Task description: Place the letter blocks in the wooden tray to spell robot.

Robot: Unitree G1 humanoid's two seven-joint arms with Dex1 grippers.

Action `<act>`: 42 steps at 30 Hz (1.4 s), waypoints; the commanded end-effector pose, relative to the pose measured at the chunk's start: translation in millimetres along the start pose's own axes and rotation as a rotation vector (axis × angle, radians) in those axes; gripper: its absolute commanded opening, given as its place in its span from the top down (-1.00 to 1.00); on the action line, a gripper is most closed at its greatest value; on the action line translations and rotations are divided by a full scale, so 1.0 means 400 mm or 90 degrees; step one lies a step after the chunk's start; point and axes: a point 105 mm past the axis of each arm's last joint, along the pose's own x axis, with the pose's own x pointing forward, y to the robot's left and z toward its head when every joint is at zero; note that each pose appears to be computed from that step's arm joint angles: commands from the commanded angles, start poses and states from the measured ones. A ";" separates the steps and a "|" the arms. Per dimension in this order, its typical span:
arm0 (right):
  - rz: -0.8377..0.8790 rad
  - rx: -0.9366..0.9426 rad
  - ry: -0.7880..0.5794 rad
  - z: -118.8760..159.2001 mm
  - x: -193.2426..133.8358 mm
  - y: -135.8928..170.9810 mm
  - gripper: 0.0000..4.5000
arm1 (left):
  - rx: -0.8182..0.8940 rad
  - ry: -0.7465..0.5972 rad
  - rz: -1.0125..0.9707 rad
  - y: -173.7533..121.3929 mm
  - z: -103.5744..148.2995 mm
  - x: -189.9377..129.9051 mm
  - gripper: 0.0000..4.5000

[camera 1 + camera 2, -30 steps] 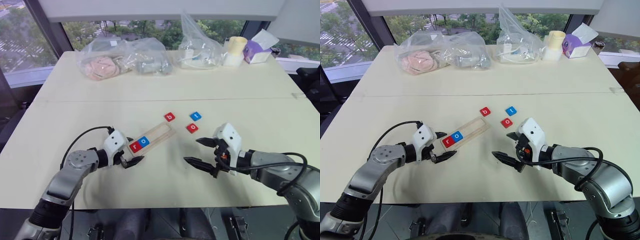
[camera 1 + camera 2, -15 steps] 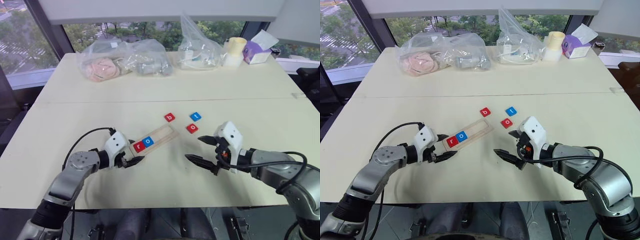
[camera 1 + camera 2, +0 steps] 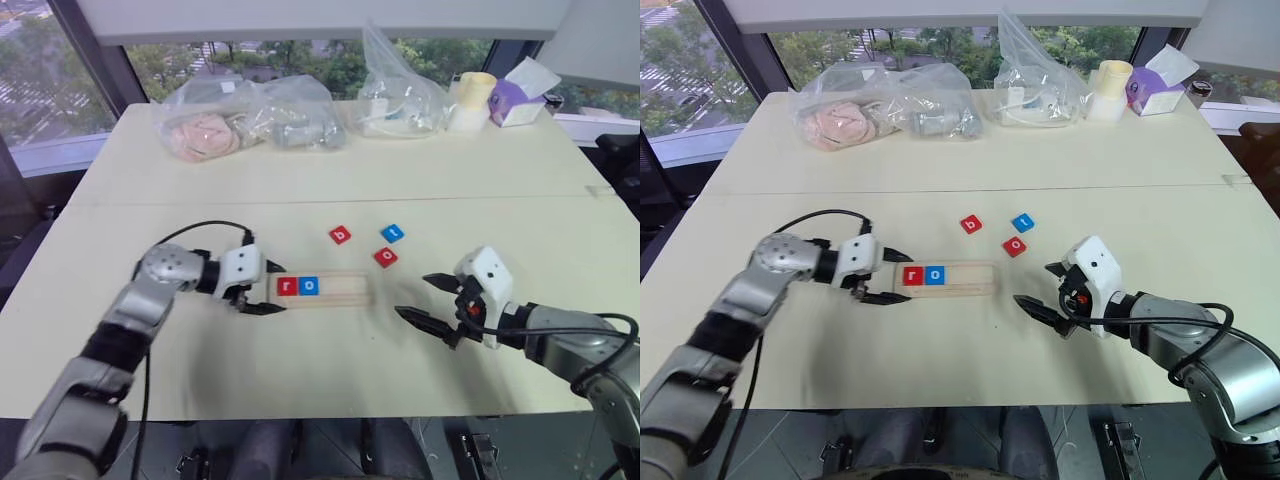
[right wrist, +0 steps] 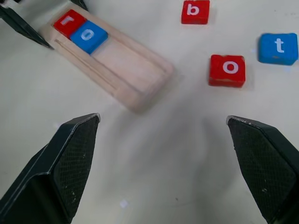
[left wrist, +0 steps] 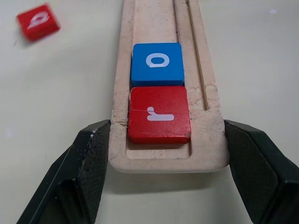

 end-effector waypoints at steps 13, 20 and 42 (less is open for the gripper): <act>-0.049 0.000 -0.081 0.054 -0.001 0.005 -1.00 | -0.062 -0.027 -0.012 0.021 -0.010 0.030 -0.98; -0.076 0.004 -0.135 0.166 0.135 -0.056 -1.00 | -0.139 -0.058 0.097 0.058 0.009 -0.124 -0.98; -0.089 -0.054 -0.008 0.178 0.484 -0.028 -1.00 | -0.302 -0.149 0.422 -0.026 0.112 -0.299 -0.98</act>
